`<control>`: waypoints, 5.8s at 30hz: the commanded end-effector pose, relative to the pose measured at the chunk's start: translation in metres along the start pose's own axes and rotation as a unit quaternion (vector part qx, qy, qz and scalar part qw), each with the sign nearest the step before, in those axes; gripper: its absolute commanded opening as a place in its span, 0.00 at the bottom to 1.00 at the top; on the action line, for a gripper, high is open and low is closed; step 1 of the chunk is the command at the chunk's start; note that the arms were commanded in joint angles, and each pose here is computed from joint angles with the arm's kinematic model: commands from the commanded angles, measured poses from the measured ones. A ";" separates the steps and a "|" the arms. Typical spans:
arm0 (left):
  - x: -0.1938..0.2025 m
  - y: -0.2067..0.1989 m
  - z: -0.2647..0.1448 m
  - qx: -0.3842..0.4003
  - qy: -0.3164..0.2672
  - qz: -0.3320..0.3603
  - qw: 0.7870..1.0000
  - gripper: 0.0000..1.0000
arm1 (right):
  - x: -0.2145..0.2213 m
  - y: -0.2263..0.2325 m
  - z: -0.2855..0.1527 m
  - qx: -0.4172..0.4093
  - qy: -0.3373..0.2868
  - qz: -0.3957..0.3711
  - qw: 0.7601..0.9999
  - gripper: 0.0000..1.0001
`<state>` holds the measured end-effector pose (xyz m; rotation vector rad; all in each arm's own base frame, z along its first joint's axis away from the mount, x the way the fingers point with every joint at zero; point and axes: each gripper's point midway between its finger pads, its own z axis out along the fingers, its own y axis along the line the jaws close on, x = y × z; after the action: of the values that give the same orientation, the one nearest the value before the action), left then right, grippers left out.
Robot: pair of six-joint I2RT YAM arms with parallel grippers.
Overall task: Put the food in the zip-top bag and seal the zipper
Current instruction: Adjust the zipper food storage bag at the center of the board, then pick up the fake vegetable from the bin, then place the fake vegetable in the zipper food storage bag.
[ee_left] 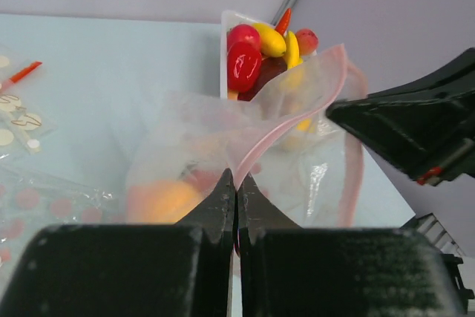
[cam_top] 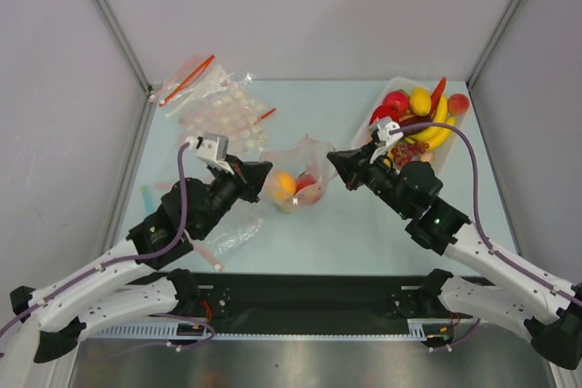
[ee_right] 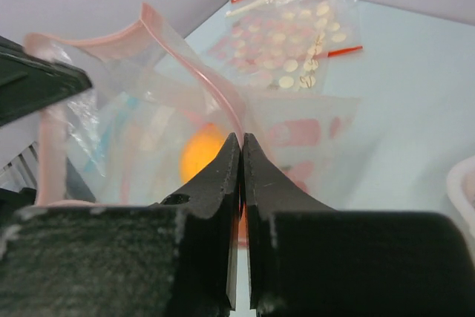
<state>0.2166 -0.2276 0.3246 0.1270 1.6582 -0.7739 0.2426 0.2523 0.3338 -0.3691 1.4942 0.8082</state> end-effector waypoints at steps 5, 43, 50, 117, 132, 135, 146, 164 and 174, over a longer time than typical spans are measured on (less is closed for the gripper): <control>-0.046 0.012 -0.019 -0.061 -0.064 0.012 0.996 0.00 | 0.006 0.000 0.021 0.003 -0.011 0.014 1.000 0.04; 0.021 0.009 0.039 -0.039 0.033 0.070 0.996 0.00 | 0.051 -0.021 0.042 0.003 0.091 -0.062 0.994 0.69; 0.024 0.004 0.040 -0.023 0.039 0.074 0.996 0.00 | 0.060 -0.025 0.049 0.009 0.103 -0.059 0.993 0.53; 0.043 0.027 0.053 -0.108 0.079 0.068 0.989 0.00 | 0.053 -0.314 0.011 0.399 0.007 0.291 0.870 1.00; 0.041 0.027 0.050 -0.103 0.074 0.066 0.990 0.00 | 0.099 -0.358 0.065 0.435 0.034 0.279 0.856 1.00; 0.039 0.026 0.050 -0.102 0.071 0.065 0.990 0.00 | 0.109 -0.364 0.068 0.446 0.037 0.272 0.852 1.00; 0.039 0.027 0.049 -0.104 0.070 0.067 0.990 0.00 | 0.101 -0.357 0.059 0.447 0.031 0.254 0.857 0.79; 0.042 0.023 0.052 -0.096 0.075 0.065 0.990 0.00 | -0.003 -0.165 0.027 0.163 0.035 0.192 0.967 0.51; 0.041 0.022 0.052 -0.095 0.079 0.066 0.990 0.01 | -0.032 0.007 0.005 -0.089 -0.019 0.004 0.996 0.47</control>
<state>0.2581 -0.2492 0.2552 0.1962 1.8861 -0.4654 0.2638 0.2484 0.3397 -0.3546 1.5691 1.0163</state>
